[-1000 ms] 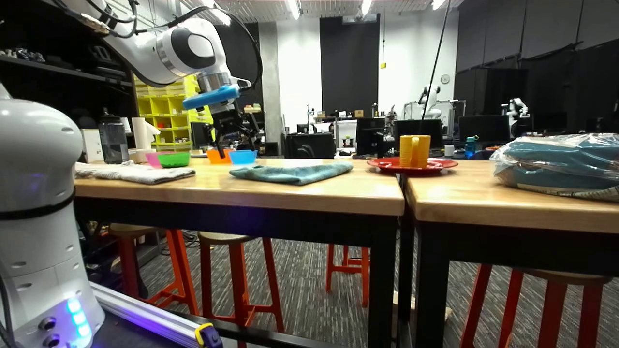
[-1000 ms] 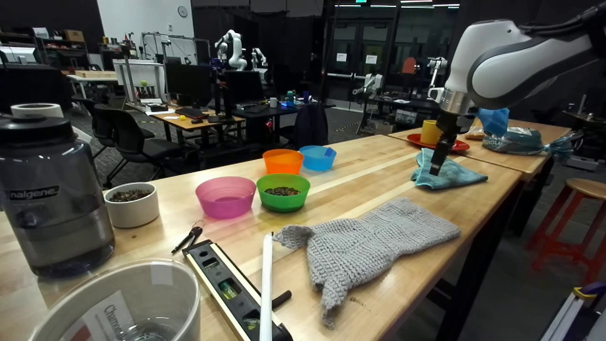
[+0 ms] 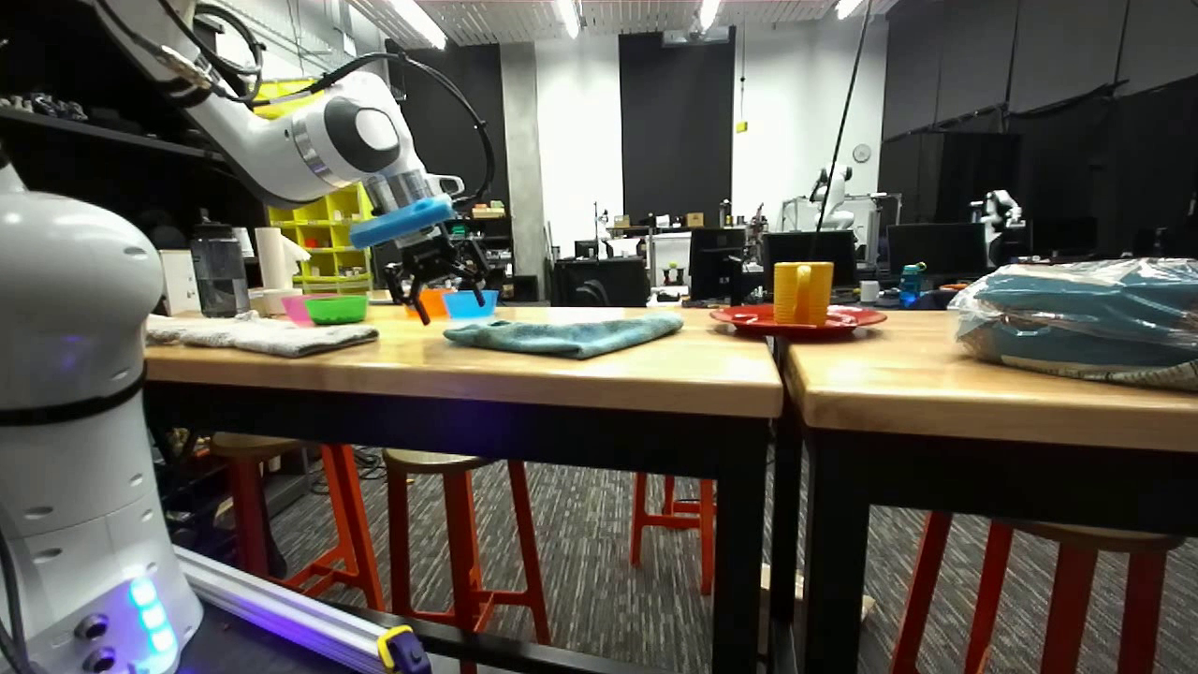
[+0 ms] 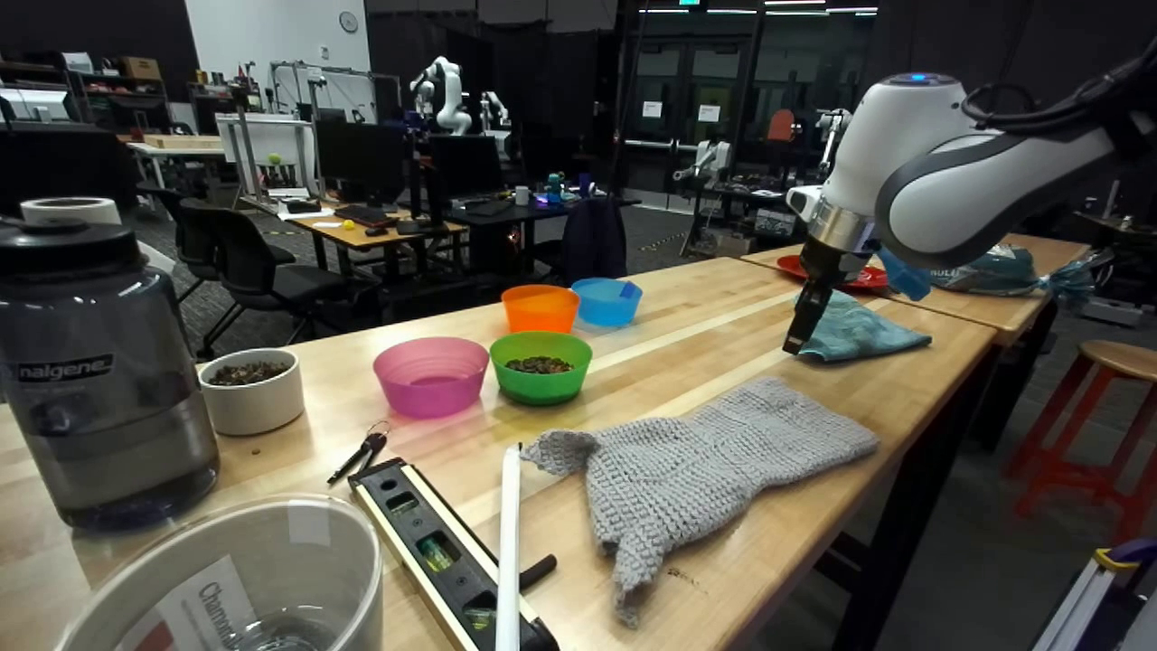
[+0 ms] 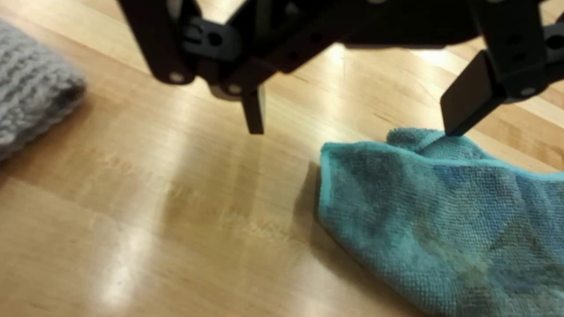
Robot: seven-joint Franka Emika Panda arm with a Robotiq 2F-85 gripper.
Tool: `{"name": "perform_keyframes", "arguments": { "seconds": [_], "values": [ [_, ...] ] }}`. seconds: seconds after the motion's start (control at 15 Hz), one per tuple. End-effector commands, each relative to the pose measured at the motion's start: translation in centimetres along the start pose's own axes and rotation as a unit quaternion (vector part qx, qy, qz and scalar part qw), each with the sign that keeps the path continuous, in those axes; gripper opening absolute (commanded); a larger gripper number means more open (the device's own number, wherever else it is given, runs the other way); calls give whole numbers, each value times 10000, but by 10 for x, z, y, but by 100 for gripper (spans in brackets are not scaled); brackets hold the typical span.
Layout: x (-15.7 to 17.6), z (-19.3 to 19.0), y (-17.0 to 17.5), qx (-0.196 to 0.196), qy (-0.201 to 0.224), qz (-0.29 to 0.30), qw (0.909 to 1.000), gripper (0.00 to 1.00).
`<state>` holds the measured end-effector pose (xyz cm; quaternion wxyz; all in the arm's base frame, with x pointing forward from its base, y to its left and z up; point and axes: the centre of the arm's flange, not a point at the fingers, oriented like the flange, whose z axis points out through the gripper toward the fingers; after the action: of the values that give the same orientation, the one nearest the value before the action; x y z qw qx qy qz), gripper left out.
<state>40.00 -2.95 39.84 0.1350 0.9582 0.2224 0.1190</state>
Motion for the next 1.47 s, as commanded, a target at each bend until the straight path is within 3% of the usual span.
{"name": "perform_keyframes", "arguments": {
  "seconds": [0.0,0.33,0.67,1.0,1.2,1.4],
  "values": [
    [11,11,-6,-229,31,11,9997,100],
    [19,4,-13,-226,-30,626,9978,100],
    [23,-3,-13,-193,-272,1353,9902,100],
    [19,-7,4,305,-118,49,9995,100],
    [13,-9,20,497,-17,-756,9959,100],
    [3,-7,42,603,-32,-1573,9857,100]
  ]
}}
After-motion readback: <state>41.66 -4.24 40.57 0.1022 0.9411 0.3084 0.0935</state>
